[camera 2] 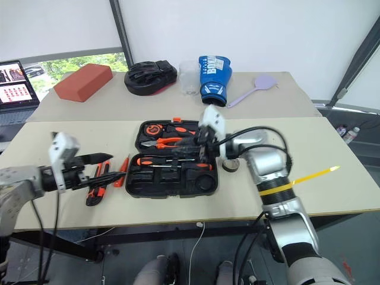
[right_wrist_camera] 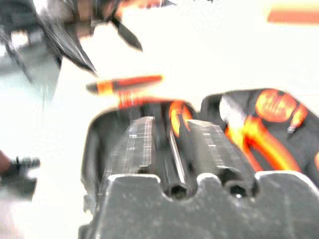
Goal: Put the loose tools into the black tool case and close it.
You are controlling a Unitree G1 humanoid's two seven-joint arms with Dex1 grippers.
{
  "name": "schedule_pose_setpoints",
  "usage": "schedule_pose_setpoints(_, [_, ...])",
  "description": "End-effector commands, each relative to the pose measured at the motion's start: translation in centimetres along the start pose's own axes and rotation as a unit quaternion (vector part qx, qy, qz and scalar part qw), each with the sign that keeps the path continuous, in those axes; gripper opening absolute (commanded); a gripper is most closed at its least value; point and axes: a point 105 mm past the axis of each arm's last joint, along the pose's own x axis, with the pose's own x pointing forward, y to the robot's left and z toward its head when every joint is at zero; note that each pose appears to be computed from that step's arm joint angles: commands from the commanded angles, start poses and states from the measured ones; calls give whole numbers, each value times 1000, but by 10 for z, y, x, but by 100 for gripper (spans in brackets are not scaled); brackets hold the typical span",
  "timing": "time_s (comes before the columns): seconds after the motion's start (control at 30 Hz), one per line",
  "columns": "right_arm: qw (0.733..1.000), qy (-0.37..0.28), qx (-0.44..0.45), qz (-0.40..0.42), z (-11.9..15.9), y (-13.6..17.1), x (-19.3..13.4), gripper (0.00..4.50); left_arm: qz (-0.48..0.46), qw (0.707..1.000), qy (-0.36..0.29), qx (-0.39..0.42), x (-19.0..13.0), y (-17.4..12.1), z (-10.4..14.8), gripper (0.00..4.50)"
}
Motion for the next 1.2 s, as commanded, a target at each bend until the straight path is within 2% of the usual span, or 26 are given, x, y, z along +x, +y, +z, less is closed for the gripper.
schedule_pose_setpoints(0.03, [1000, -27, 8, 13, 20, 19, -12, 314, 107, 994, 8, -10, -44, 9, -11, 450])
schedule_pose_setpoints(0.17, [1000, -12, 4, 6, 13, 24, -17, 448, 171, 983, 53, -36, -69, 11, -39, 450])
schedule_pose_setpoints(0.23, [1000, -5, 7, -3, 8, 25, -18, 448, 173, 982, 67, -42, -69, 7, -45, 450])
schedule_pose_setpoints(0.43, [1000, 16, -4, -14, -3, 28, -17, 448, 128, 989, 63, -33, -26, 0, -15, 450])
schedule_pose_setpoints(0.67, [999, 22, -7, -42, -11, 33, -21, 448, 105, 979, 161, -68, 37, 3, 5, 450])
schedule_pose_setpoints(0.87, [997, 14, -2, -76, -14, 34, -24, 448, 76, 976, 189, -80, 75, 2, 21, 450])
schedule_pose_setpoints(1.17, [993, 8, 0, -118, -17, 37, -31, 448, 81, 958, 267, -70, 108, 0, 7, 450])
schedule_pose_setpoints(1.2, [993, 8, 0, -121, -17, 37, -32, 450, 83, 956, 271, -69, 109, 0, 5, 398])
